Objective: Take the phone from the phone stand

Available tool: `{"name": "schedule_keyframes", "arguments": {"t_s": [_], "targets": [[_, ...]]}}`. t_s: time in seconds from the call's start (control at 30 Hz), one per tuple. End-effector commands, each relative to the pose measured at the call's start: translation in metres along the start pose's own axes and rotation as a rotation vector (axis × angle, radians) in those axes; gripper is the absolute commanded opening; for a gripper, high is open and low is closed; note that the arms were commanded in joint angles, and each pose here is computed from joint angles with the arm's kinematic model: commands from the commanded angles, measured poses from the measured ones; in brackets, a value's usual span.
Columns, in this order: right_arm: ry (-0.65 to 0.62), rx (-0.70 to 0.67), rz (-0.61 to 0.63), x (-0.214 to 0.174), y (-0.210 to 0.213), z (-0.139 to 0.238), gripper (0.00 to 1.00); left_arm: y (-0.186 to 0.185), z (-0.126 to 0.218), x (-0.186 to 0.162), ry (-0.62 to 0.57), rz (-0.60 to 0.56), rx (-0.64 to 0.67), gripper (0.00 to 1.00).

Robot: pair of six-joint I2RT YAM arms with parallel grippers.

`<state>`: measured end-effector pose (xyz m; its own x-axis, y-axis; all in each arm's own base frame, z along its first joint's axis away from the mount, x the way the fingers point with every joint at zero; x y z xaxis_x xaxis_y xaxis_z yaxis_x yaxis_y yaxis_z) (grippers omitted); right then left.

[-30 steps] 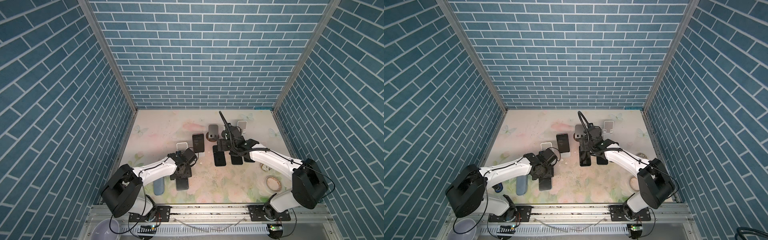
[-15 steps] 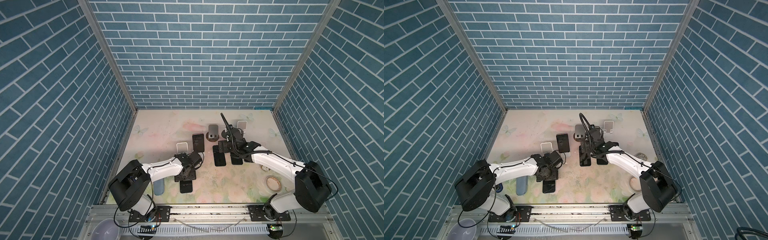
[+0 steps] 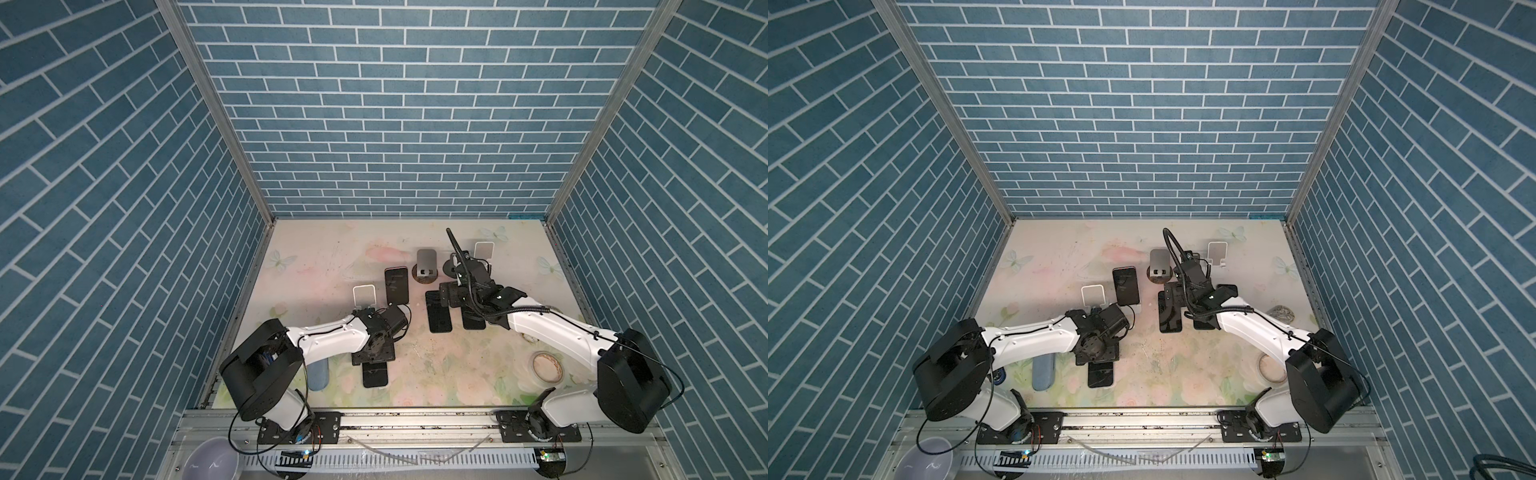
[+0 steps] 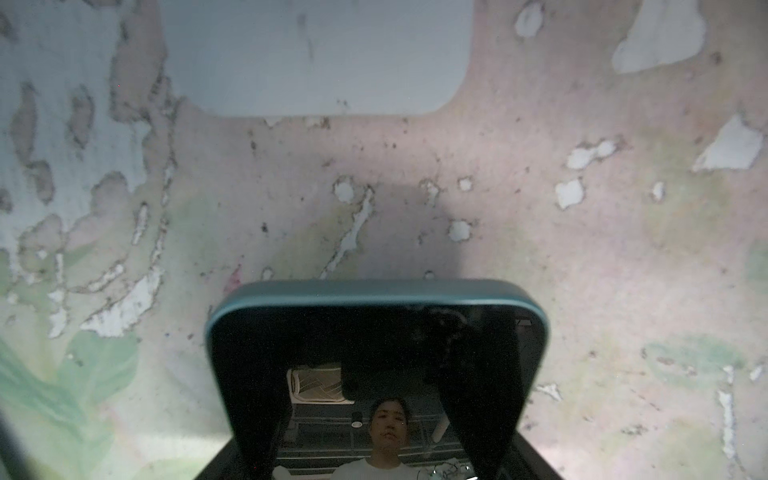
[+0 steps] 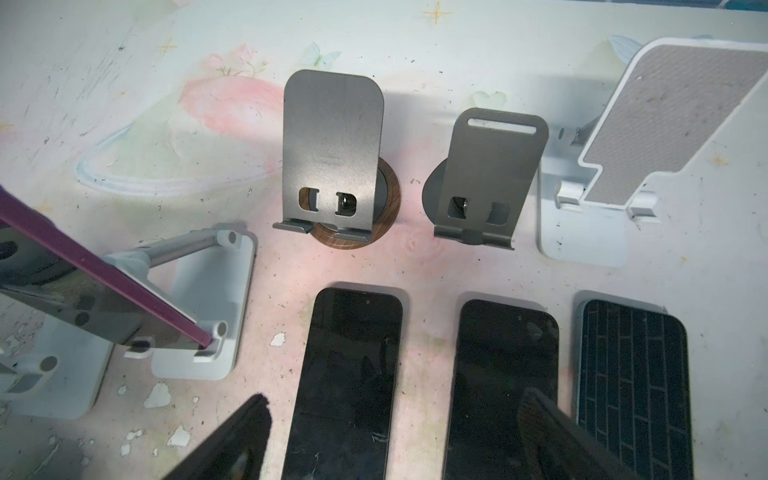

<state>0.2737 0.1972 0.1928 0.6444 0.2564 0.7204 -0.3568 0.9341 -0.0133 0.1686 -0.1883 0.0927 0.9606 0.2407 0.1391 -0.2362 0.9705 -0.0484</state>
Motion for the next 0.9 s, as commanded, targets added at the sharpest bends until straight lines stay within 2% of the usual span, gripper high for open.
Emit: {"name": "schedule_keyframes", "arguments": {"t_s": [0.0,0.23,0.47,0.67,0.87], "targets": [[-0.030,-0.014,0.000,0.0003,-0.0043,0.0036,0.94,0.0087,-0.0081,-0.0030,-0.001,-0.002,0.092,0.49],[-0.038,-0.017,-0.003,0.0006,-0.0062,0.0056,0.94,0.0054,-0.0110,-0.0043,0.008,-0.016,0.104,0.58],[-0.041,-0.015,-0.009,-0.0015,-0.0084,0.0061,0.95,0.0041,-0.0095,-0.0048,0.006,-0.018,0.109,0.60],[-0.054,-0.011,-0.013,-0.0036,-0.0100,0.0089,0.95,0.0021,-0.0072,-0.0065,0.005,-0.027,0.120,0.69],[-0.060,-0.017,-0.020,-0.0053,-0.0142,0.0107,0.95,-0.0008,-0.0088,-0.0069,0.014,-0.035,0.133,0.71]]}}
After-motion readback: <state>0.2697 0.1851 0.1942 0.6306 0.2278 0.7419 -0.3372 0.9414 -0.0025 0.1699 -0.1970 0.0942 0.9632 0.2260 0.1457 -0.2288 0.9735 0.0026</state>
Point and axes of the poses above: each gripper's point midway between its finger pads, its own z axis back along the fingers, its own y axis along the line the jaws close on, x = y × z, the point moved 8 cm from there along z, back along the fingers, and after that the axes turned 7 degrees about z, right-handed, at the moved point
